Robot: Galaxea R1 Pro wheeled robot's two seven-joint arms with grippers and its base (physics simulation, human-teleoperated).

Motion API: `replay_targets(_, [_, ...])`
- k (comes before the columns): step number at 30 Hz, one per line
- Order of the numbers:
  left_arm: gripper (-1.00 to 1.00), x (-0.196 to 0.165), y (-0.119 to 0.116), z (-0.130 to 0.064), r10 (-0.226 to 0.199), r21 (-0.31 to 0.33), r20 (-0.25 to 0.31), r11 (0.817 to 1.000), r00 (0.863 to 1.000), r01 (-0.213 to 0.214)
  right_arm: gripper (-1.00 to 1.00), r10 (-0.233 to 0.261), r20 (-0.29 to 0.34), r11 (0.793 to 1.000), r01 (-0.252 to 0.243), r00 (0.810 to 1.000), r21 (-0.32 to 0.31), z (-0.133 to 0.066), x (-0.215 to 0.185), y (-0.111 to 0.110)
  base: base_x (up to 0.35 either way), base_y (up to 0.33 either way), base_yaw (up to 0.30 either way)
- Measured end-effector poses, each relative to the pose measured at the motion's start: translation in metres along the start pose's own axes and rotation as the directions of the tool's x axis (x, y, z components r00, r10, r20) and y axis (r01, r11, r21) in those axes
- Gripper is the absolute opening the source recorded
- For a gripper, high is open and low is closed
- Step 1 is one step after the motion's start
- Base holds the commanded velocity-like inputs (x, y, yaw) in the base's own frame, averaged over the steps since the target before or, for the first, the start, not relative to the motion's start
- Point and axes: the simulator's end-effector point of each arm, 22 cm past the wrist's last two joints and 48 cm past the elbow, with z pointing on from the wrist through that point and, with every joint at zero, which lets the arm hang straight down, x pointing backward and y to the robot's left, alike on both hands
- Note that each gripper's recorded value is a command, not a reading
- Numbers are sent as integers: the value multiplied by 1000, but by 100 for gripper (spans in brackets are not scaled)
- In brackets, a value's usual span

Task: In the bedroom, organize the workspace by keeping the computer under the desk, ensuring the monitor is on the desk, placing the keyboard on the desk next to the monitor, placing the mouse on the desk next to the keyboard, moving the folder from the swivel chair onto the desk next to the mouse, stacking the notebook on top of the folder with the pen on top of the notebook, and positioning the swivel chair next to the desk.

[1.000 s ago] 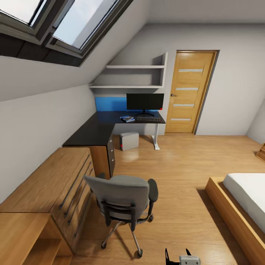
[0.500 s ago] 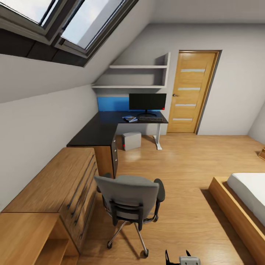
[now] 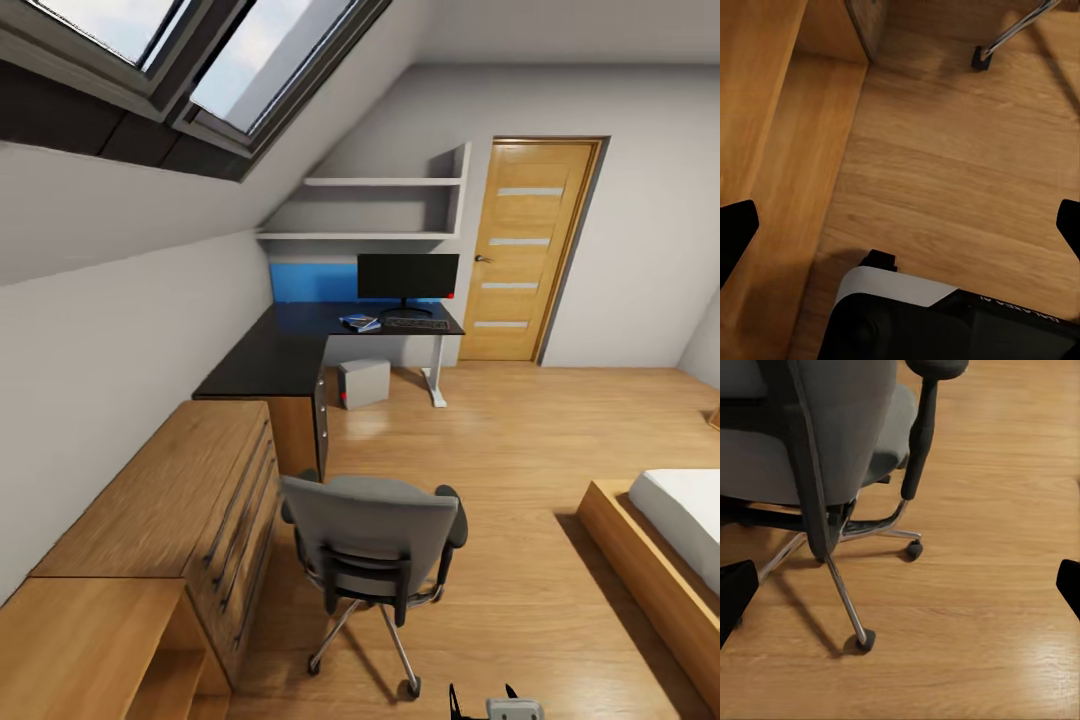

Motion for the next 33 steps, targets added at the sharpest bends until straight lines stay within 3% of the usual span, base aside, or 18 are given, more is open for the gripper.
replay_targets(16, [100, -1, -4, -1, 16, 11, 8, 1000, 1000, -16, 100, -1, -5, 1000, 1, 1000, 3, 0, 1, -2, 0, 30, 0])
replay_targets(33, [100, 2, -21, 2, -2, 29, 0, 1000, 1000, 2, 100, 0, -3, 1000, 0, 1000, 3, 7, 5, -1, 0, 0, 0])
